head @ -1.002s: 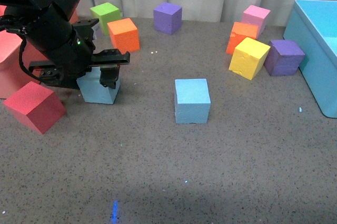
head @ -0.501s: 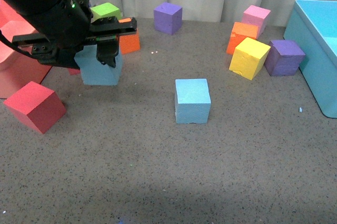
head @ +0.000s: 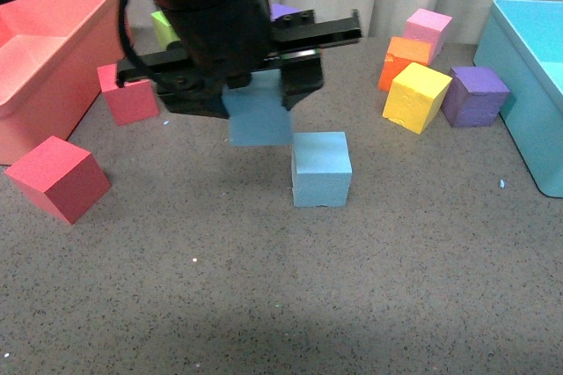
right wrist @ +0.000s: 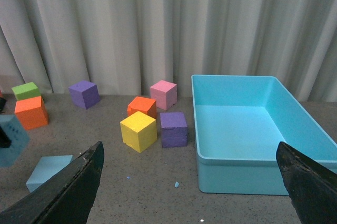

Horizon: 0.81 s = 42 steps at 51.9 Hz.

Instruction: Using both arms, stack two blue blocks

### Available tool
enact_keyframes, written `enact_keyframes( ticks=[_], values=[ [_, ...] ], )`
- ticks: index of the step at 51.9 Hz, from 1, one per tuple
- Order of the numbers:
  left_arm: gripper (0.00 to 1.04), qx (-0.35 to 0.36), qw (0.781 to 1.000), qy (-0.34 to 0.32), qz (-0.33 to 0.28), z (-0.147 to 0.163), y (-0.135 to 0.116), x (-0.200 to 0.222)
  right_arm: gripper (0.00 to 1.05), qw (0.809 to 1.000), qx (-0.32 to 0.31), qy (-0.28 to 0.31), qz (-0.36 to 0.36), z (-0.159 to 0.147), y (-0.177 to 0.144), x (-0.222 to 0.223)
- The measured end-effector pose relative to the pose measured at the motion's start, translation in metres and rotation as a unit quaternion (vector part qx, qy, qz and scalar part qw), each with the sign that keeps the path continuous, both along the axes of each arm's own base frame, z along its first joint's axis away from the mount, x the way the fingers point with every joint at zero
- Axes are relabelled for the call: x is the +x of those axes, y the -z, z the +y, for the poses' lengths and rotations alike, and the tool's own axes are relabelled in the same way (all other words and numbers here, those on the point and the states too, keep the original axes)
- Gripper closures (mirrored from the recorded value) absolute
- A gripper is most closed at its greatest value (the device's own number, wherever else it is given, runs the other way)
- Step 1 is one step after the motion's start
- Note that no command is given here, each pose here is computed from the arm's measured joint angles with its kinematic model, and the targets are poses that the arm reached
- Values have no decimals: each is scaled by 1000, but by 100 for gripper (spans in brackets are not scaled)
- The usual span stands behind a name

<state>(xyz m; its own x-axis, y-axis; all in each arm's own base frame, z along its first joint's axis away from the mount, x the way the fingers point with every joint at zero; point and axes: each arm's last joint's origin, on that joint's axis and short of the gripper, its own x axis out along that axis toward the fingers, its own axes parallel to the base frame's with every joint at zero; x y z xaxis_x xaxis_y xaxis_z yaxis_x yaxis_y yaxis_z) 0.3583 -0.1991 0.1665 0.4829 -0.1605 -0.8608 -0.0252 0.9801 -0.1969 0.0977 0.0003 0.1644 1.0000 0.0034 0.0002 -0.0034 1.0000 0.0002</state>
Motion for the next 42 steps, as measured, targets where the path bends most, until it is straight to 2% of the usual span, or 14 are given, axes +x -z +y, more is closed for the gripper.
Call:
enact_keyframes(
  ticks=[8,13,42],
  values=[
    [58,-13,1000,12,4,-34,1,-1,9,1000,0,0,0,0,0,0],
    [58,-12,1000,13,7,-43,4,-1,9,1000,0,0,0,0,0,0],
    [59,-11,1000,9,13,-52,23,2,9,1000,0,0,0,0,0,0]
  ],
)
